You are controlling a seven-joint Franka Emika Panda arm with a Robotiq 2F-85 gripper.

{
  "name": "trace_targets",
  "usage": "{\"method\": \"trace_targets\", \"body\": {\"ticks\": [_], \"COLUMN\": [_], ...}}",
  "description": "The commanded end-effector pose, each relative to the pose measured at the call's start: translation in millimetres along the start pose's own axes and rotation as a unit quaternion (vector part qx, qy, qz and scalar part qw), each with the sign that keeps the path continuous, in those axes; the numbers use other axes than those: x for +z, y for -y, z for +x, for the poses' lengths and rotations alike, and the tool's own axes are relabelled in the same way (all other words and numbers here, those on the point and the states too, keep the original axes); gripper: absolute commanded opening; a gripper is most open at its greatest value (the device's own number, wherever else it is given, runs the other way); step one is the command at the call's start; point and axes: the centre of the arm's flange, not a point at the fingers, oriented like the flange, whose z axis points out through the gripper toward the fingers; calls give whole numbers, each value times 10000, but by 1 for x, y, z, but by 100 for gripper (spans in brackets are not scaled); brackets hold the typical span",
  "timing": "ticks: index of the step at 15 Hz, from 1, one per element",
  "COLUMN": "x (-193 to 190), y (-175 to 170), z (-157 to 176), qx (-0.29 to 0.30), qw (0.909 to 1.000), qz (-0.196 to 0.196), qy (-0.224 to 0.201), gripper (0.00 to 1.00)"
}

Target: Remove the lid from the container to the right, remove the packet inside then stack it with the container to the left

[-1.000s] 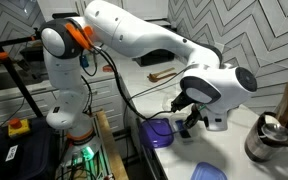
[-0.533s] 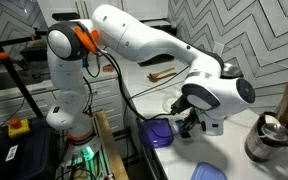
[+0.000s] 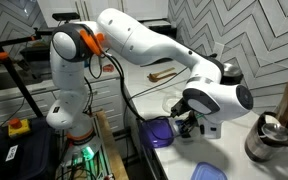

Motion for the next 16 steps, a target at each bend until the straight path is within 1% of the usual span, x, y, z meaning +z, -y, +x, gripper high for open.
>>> {"method": "trace_targets", "body": {"ticks": [1, 2, 5, 6, 7, 8, 9, 10, 11, 12, 15, 16], "x": [10, 12, 16, 18, 20, 21, 23, 25, 26, 27, 31, 32], "y": [0, 1, 3, 4, 4, 5, 6, 6, 7, 8, 10, 11], "z": [6, 7, 9, 9, 10, 10, 10, 10, 11, 11, 13, 14], "qx": [121, 122, 134, 142, 153, 154, 167, 182, 206, 240, 341, 371], "qw": [9998, 9998, 9998, 9998, 9998, 9998, 9998, 9997, 9997, 9996, 9991, 9990], "qz": [5, -2, -36, -48, -62, -77, -109, -126, -149, -158, -193, -203], "qy": [126, 139, 113, 93, 78, 79, 68, 62, 32, -11, -134, -152], "gripper": [36, 38, 39, 42, 47, 49, 47, 50, 47, 48, 46, 39]}}
